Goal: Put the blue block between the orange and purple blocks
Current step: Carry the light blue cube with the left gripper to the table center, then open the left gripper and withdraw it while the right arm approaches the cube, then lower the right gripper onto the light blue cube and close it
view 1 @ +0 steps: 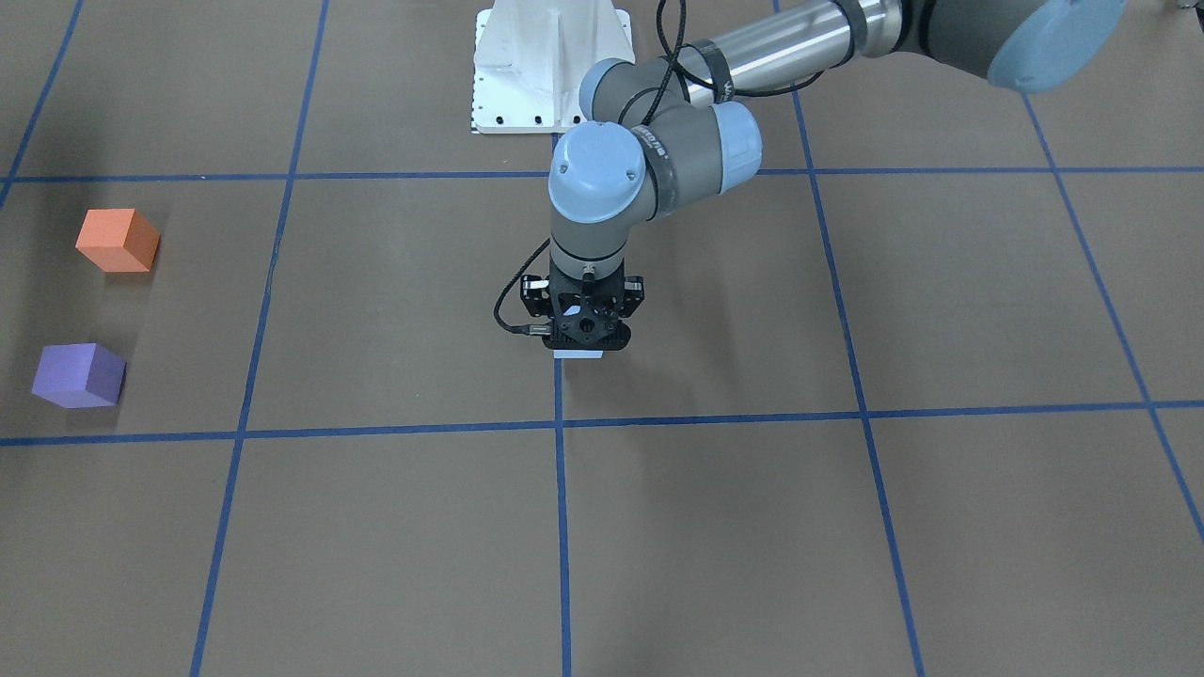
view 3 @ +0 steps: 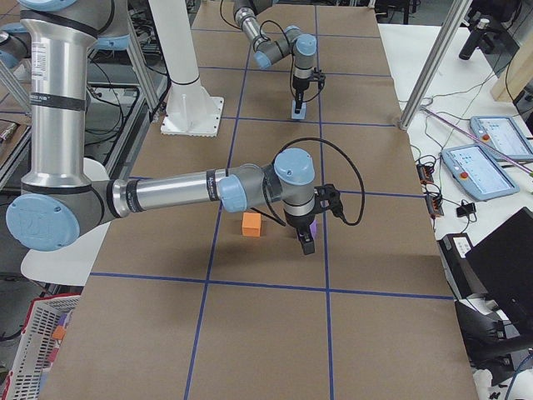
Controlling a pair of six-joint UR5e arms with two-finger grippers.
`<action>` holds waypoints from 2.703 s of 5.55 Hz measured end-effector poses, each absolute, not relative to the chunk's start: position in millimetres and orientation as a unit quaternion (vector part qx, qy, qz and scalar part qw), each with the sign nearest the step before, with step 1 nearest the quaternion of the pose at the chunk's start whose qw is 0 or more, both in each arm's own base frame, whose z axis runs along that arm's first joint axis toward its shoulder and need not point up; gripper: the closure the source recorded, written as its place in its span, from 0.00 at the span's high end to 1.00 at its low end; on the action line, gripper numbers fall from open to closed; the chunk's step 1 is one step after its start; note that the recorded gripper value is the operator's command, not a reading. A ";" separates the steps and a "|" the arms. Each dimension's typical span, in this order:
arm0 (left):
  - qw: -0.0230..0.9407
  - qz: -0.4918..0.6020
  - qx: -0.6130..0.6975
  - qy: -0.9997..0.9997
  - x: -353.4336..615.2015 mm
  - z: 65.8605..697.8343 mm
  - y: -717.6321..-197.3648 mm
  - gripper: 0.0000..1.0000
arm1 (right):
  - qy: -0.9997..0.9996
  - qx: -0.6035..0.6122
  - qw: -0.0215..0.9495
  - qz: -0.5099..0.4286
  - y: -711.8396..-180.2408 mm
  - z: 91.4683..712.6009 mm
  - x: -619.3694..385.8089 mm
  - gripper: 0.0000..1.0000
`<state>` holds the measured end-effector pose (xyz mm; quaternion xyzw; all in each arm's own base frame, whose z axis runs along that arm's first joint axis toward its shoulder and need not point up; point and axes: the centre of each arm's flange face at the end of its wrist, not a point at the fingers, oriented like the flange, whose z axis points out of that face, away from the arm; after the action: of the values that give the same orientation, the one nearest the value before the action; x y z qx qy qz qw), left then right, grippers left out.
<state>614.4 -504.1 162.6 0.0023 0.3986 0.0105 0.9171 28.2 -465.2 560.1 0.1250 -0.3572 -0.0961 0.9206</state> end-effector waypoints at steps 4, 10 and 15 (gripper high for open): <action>0.917 0.018 0.018 0.398 592.7 144.1 -511.4 1.00 | -0.368 0.133 0.915 -0.102 -467.7 550.2 24.4 0.99; 0.913 0.094 0.158 0.365 310.1 266.2 -547.0 1.00 | -0.464 0.119 0.878 -0.007 -516.4 290.4 -225.0 0.99; 0.916 0.224 0.098 0.317 18.8 589.0 -520.2 1.00 | -0.401 0.072 0.913 0.031 -502.2 147.0 -515.8 0.99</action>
<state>18.8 -520.2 589.0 0.0982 0.3172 0.2238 0.9163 -515.8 -502.2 147.0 0.0722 -0.4008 0.0313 0.9128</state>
